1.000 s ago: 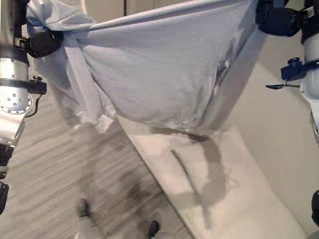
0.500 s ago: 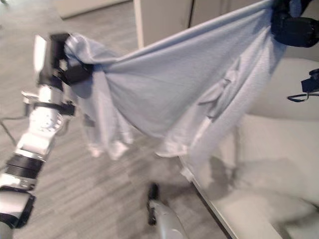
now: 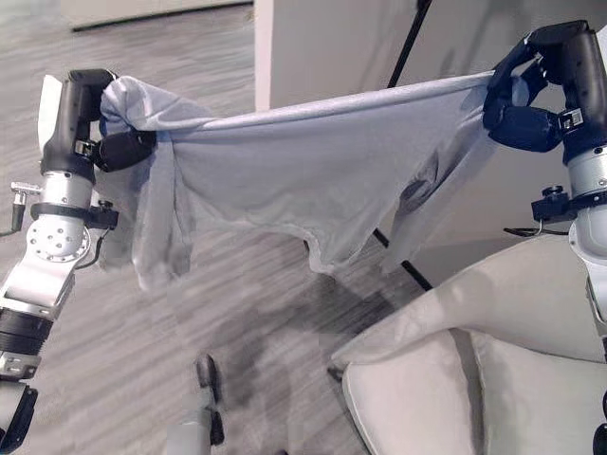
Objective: Hang the clothes on the sofa on the clothes rack.
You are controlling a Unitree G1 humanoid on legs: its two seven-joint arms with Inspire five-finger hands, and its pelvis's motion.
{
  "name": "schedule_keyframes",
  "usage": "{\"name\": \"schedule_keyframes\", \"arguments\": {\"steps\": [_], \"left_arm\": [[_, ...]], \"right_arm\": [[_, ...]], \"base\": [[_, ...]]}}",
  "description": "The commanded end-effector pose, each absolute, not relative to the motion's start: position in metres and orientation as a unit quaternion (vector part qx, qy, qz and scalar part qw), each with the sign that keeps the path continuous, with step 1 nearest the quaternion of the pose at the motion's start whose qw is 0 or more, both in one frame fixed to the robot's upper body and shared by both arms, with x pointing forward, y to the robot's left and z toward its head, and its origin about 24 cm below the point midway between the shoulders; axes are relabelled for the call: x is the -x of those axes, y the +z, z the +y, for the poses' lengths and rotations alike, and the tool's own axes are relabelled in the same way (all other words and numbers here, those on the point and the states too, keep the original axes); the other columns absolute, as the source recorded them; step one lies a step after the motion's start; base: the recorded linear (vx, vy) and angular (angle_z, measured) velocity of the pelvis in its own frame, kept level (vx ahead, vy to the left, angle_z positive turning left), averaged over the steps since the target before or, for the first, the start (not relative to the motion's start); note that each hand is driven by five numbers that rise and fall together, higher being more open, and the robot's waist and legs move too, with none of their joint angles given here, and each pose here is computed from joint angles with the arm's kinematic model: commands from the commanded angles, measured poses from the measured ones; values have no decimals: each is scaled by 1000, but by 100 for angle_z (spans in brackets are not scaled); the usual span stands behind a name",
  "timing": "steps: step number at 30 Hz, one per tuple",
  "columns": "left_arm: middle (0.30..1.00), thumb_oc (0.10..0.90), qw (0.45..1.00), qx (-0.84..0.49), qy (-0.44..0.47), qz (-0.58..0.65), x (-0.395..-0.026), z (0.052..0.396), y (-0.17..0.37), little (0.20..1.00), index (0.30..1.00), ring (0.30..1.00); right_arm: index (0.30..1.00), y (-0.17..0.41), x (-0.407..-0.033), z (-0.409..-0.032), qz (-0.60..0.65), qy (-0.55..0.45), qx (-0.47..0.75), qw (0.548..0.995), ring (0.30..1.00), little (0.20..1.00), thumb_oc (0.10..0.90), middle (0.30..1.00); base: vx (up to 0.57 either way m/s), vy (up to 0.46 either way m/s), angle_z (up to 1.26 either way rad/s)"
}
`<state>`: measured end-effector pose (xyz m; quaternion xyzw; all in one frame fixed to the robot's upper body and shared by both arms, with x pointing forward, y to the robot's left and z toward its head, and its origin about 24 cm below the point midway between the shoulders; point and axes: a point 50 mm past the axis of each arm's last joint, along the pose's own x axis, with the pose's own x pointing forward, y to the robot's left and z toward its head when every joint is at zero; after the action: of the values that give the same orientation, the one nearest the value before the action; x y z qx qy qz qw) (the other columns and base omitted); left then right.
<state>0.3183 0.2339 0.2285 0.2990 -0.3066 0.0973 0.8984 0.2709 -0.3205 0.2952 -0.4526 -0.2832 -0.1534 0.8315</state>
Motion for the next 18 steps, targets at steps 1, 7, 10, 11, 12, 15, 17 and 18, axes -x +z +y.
{"name": "schedule_keyframes", "arguments": {"steps": [1,7,10,11,12,15,17,18], "left_arm": [[300,400,826,-282,131,-470,-289,233,303,300,300,300],[300,400,796,-297,125,-512,-278,227,326,300,300,300],[300,400,780,-309,129,-529,-270,228,338,300,300,300],[300,400,780,-309,129,-529,-270,228,338,300,300,300],[300,400,777,-312,133,-530,-268,230,339,300,300,300],[300,400,768,-318,145,-536,-260,237,341,300,300,300],[300,400,765,-319,143,-540,-257,237,339,300,300,300],[300,400,766,-319,143,-540,-257,236,339,300,300,300]], "right_arm": [[300,358,-249,-325,-374,-227,458,773,300,300,400,300],[300,364,-256,-312,-398,-216,446,772,300,300,400,300],[300,372,-253,-305,-416,-210,447,763,300,300,400,300],[300,372,-253,-305,-416,-210,447,763,300,300,400,300],[300,373,-253,-303,-421,-208,444,763,300,300,400,300],[300,375,-251,-304,-425,-213,442,760,300,300,400,300],[300,373,-250,-307,-417,-211,450,761,300,300,400,300],[300,373,-250,-307,-417,-211,450,761,300,300,400,300]], "base": [[412,294,-116],[178,237,-67],[184,105,-46],[113,-8,-56],[94,-40,-40],[148,-90,-31],[160,-91,-37],[177,-109,-6]]}}
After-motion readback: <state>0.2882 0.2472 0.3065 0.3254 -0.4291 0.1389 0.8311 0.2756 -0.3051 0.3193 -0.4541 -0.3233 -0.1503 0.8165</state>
